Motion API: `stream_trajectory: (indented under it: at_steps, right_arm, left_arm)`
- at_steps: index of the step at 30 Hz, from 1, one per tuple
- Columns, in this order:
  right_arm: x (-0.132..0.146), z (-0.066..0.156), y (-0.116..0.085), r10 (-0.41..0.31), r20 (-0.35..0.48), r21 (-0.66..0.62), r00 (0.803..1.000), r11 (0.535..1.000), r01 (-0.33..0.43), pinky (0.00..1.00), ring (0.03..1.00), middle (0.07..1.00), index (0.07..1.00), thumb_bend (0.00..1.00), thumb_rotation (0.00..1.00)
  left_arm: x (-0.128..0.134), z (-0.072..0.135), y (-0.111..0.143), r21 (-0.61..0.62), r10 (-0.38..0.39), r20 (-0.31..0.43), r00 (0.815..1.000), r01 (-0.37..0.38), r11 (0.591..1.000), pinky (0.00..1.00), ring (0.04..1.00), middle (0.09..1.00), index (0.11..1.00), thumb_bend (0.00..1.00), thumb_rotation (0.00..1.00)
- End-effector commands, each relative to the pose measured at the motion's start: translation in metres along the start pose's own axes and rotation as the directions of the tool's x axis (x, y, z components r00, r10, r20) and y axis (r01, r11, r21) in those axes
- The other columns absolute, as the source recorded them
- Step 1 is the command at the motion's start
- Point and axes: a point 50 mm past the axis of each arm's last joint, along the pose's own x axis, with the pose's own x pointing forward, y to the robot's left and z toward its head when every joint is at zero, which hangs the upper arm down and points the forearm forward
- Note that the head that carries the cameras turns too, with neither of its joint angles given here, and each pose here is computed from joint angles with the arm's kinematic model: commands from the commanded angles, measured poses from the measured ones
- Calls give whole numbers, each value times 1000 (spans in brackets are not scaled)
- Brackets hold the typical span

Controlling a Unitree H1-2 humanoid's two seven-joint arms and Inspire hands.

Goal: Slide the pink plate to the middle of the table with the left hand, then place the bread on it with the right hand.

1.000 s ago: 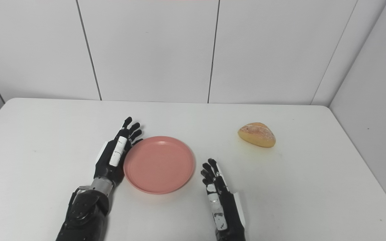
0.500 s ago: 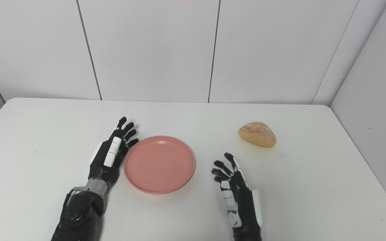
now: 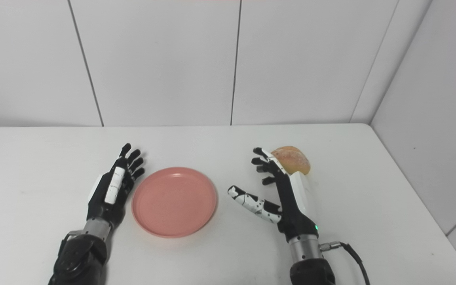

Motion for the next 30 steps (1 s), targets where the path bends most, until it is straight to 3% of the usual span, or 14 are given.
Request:
stream_trajectory:
  at_steps: [1,5,11,22,30]
  right_arm:
    - [13,17,-16,-30,64,-52,997,998,33,634,750,776,823,1000,554]
    - [24,20,-28,-29,111,-137,993,990,44,616,736,788,822,1000,482]
    - [46,24,-51,-13,193,-273,981,960,67,659,777,807,833,1000,479]
    - [85,31,-89,64,180,-437,982,899,21,747,814,811,816,1000,482]
    - [108,28,-98,97,160,-531,982,847,3,762,813,803,792,1000,470]
  left_arm:
    - [-9,-16,4,-20,19,-57,998,-20,1000,928,942,946,964,1000,788]
    - [-10,-18,4,-21,21,-60,998,-22,1000,929,944,946,963,1000,785]
    - [-9,-19,5,-22,12,-58,998,-13,1000,942,956,952,972,1000,795]
    - [-8,-20,4,-22,9,-60,998,-10,1000,942,941,944,963,994,789]
    - [-8,-16,6,-9,8,-57,998,-8,1000,917,931,939,960,1000,790]
